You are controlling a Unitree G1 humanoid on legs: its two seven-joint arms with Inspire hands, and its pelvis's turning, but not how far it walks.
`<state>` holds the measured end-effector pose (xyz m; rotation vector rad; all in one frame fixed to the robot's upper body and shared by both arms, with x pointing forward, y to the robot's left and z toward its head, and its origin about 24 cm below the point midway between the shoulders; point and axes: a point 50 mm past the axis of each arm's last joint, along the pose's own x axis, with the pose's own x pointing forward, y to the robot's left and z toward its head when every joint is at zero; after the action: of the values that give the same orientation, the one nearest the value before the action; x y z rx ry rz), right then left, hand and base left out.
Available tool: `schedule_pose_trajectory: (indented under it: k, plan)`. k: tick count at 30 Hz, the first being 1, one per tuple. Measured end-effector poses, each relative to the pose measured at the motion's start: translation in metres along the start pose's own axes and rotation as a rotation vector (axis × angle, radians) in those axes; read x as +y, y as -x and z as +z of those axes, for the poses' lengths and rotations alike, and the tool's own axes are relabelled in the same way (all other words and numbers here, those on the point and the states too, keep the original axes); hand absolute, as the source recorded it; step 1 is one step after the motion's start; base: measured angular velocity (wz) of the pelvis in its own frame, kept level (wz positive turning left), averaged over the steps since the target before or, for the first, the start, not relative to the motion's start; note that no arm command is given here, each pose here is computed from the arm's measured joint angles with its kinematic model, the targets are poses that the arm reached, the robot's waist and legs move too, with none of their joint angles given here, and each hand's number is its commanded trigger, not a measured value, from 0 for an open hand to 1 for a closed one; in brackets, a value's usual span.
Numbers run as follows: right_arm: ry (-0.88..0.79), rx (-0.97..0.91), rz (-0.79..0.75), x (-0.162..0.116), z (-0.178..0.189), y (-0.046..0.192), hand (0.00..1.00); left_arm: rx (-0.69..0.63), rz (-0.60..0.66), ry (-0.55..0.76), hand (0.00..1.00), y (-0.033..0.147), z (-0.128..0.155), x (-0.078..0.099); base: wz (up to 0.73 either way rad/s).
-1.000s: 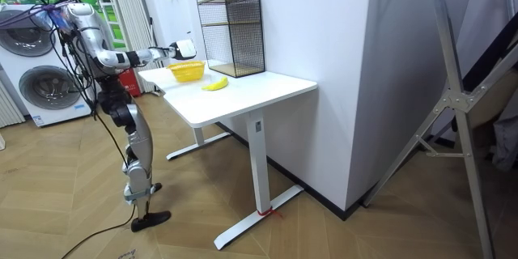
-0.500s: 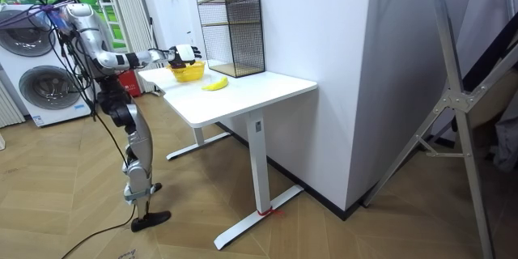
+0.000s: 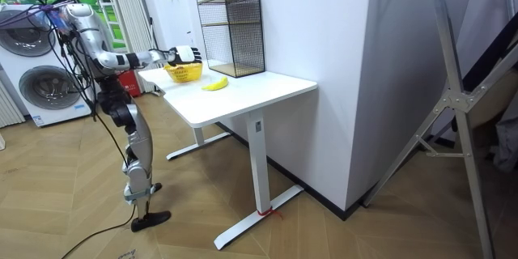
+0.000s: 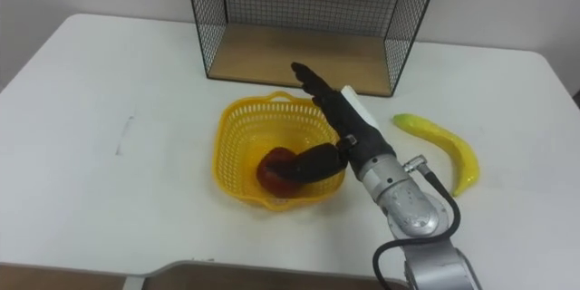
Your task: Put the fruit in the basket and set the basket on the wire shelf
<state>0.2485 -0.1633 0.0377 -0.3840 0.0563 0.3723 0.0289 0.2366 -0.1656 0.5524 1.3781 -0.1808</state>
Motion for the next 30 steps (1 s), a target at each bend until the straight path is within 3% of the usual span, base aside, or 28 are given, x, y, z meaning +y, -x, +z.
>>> schedule_pose_trajectory:
  k: [30]
  plan:
    - [-0.02, 0.034, -0.067, -0.0055, -0.007, 0.0018, 0.0, -0.015, 0.041, -0.003, 0.0, -0.0003, 0.0061, 0.0056, 0.0]
